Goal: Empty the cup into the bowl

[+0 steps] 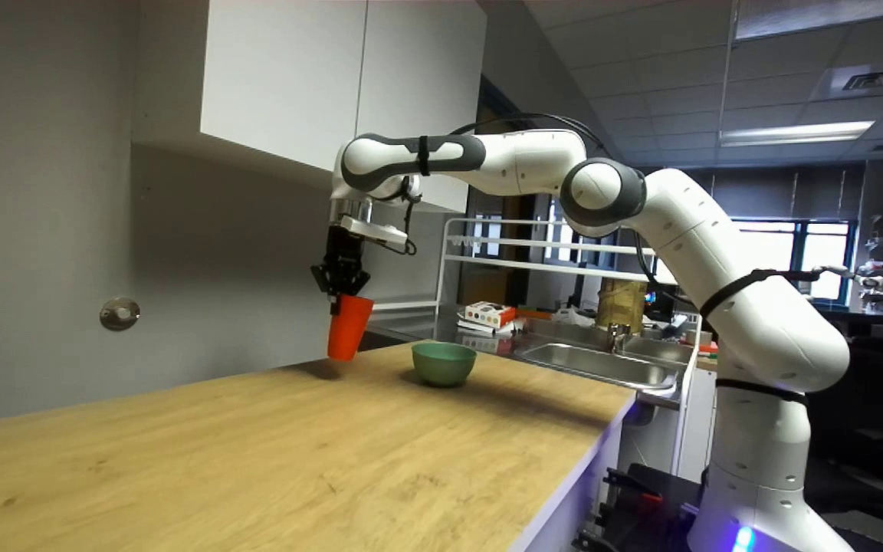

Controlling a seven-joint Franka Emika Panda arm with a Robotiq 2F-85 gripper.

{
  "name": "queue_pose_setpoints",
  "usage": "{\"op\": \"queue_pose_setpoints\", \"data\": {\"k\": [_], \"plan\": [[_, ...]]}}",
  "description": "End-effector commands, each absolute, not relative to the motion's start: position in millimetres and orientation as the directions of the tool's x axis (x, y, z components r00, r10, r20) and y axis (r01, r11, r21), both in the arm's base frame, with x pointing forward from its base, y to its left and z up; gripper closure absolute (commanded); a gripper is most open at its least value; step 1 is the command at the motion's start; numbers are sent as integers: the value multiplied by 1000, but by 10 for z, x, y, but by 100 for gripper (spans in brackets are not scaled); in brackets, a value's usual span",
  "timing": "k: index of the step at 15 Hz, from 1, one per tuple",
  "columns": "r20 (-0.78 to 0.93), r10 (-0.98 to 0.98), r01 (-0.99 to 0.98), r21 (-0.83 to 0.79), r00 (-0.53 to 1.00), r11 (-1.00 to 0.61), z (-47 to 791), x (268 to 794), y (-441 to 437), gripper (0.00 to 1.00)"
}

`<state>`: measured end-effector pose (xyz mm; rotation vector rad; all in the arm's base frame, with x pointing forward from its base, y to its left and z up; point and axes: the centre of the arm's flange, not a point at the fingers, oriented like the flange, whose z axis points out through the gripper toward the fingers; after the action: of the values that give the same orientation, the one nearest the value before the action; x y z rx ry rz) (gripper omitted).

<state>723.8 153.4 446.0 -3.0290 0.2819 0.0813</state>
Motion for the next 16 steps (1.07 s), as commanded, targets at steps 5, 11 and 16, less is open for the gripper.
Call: {"op": "queue_pose_setpoints", "data": {"k": [5, 11, 16], "plan": [[26, -296, -283, -224, 955, -933, 4042, 6497, 939, 98], [127, -400, -343, -327, 908, -881, 3981, 6195, 605, 98], [207, -450, -360, -362, 869, -860, 4008, 5731, 384, 98]]}}
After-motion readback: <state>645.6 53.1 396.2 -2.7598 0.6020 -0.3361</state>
